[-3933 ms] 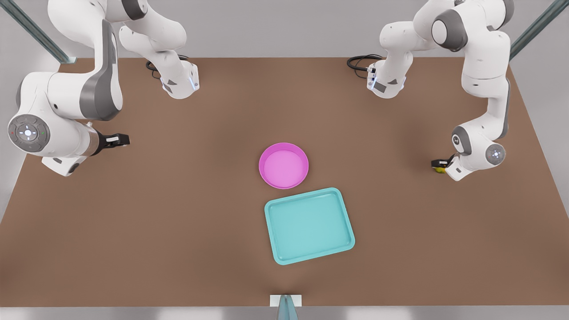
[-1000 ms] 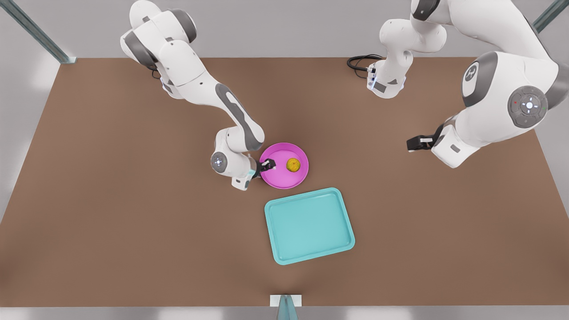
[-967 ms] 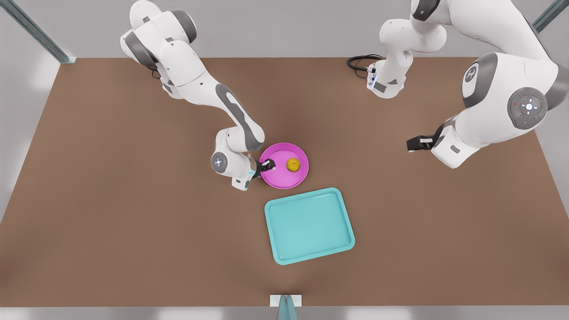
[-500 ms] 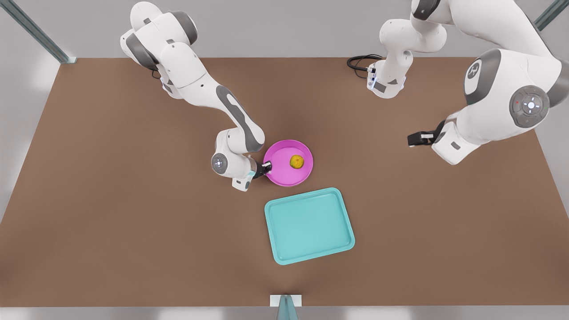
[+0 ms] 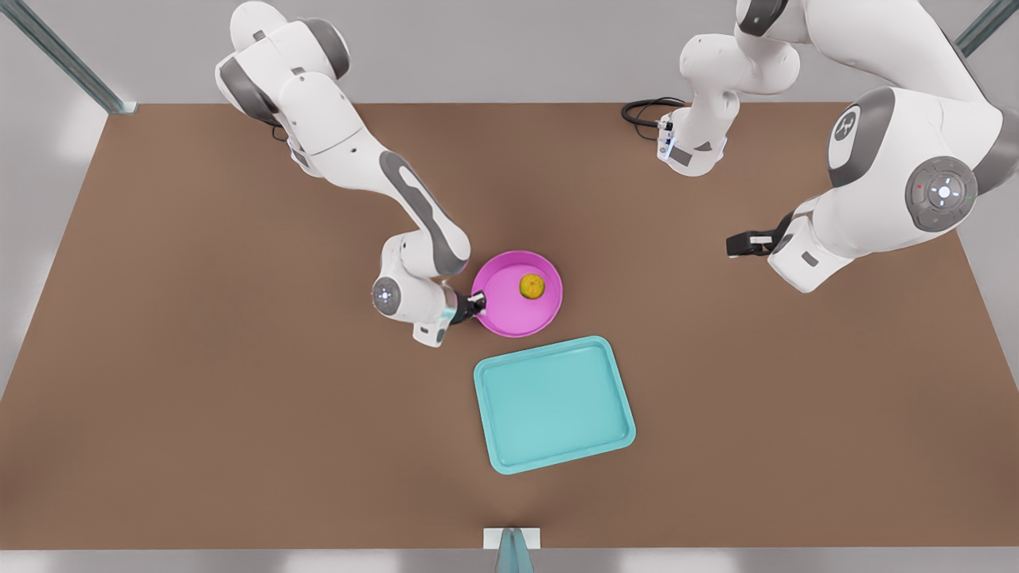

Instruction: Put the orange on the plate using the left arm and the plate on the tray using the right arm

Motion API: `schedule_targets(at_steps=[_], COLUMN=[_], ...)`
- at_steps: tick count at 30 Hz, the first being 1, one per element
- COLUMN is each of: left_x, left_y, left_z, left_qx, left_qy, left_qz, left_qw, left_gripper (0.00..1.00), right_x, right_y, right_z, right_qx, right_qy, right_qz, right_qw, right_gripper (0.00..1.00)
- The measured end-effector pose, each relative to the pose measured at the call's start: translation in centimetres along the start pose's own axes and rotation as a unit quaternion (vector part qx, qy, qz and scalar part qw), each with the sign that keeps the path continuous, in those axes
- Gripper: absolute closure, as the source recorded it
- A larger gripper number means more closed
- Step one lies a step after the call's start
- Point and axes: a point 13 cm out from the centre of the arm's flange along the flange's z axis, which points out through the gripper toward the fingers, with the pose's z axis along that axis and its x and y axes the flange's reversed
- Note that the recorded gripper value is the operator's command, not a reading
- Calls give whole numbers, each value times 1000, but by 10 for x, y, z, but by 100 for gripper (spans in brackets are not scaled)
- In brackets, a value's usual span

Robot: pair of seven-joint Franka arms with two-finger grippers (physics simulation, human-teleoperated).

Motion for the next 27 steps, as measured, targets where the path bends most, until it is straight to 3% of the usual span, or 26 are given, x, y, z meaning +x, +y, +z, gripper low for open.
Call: schedule_targets(at_steps=[7,12,19,27], left_x=[-7,-14,-24,-30], left_y=[-13,1,5,4], left_z=[-3,-16,-15,-12], left_qx=[9,15,16,17], left_qy=[-11,-35,-44,-47], left_qz=[10,-4,-11,-12], left_qw=[1000,999,999,999], left_gripper=[0,0,0,0], right_x=[-43,-114,-195,-221], right_y=[-13,-12,-22,-44], right_z=[-54,-90,-70,-53], right_qx=[-10,-22,-36,-35], right_qy=[-50,-110,-160,-182], right_qz=[10,1,-5,9], right_qw=[999,994,986,983], right_gripper=[79,79,79,79])
